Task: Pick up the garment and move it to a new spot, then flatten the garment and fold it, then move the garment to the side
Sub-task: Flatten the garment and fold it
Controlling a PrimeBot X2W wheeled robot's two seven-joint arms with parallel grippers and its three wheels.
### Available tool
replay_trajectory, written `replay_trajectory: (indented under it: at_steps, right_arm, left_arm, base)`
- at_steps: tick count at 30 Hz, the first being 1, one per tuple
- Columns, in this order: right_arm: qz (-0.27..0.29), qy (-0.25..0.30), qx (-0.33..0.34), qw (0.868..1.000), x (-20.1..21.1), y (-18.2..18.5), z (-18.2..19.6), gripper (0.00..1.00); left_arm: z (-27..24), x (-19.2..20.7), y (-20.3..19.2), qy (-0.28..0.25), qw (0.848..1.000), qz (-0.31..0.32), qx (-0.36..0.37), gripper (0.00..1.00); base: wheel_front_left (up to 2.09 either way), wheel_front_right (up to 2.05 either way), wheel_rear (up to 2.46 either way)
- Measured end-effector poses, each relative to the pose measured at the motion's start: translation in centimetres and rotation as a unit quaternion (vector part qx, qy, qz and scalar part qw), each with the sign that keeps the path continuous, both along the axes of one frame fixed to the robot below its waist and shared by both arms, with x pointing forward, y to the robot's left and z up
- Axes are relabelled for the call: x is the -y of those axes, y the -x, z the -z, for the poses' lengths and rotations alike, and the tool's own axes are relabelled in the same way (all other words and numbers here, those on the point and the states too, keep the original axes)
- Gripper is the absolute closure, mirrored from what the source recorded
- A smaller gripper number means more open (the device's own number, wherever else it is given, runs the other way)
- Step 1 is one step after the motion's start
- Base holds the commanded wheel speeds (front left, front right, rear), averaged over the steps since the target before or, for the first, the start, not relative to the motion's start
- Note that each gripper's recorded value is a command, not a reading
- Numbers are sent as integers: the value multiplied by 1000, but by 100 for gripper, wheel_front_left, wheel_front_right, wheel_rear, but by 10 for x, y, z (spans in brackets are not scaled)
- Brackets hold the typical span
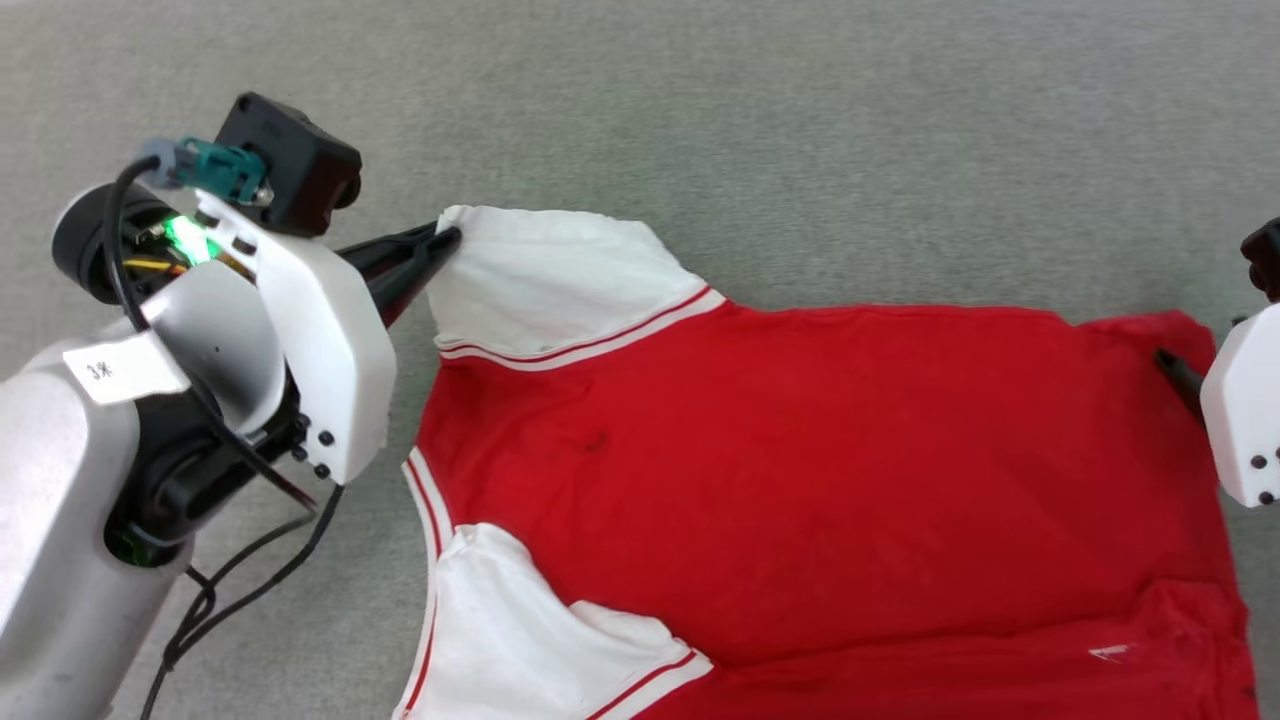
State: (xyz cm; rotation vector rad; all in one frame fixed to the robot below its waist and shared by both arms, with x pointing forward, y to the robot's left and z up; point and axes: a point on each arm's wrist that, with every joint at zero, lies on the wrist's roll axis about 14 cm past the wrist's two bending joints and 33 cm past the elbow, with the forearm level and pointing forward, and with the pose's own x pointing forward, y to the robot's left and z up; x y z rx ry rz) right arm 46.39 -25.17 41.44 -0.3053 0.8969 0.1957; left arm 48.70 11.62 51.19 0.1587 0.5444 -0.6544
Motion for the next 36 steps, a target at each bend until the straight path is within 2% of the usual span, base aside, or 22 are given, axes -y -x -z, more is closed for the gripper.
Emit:
replay_trajectory:
  at_steps: [5, 15, 16, 17, 18, 19, 24, 29, 36]
  right_arm:
    - [-27, 37, -59, 997, -4, -4, 25, 0]
    - [-60, 60, -130, 988, -9, -2, 65, 0]
    - [-62, 61, -132, 987, -8, -2, 67, 16]
    - [-63, 60, -137, 987, -8, -1, 70, 67]
    - [-62, 56, -137, 987, -8, -1, 70, 96]
    - [-60, 49, -136, 988, -9, -1, 71, 100]
    - [-46, 13, -107, 993, -13, -4, 66, 100]
    - [-14, -41, -43, 998, -16, -16, 42, 100]
    - [14, -92, 56, 994, -10, -19, -4, 100]
  left_arm:
    - [-2, -3, 8, 8, 1000, -2, 7, 100]
    - [10, -7, 14, 17, 1000, -8, -3, 100]
    - [11, -8, 14, 17, 1000, -10, -4, 100]
    - [12, -9, 13, 17, 1000, -12, -5, 100]
    - [13, -10, 13, 17, 1000, -14, -5, 100]
    - [13, -11, 13, 18, 1000, -15, -4, 100]
    - [13, -14, 15, 25, 999, -24, -5, 100]
    - [7, -20, 22, 31, 999, -38, 4, 100]
    - [-2, -24, 46, 44, 998, -50, 7, 100]
  base:
    - [0, 0, 0]
    - [0, 0, 0]
    - [0, 0, 0]
    - [0, 0, 0]
    - [0, 0, 0]
    - [0, 0, 0]
    - [0, 0, 0]
    - [0, 0, 0]
    - [0, 0, 0]
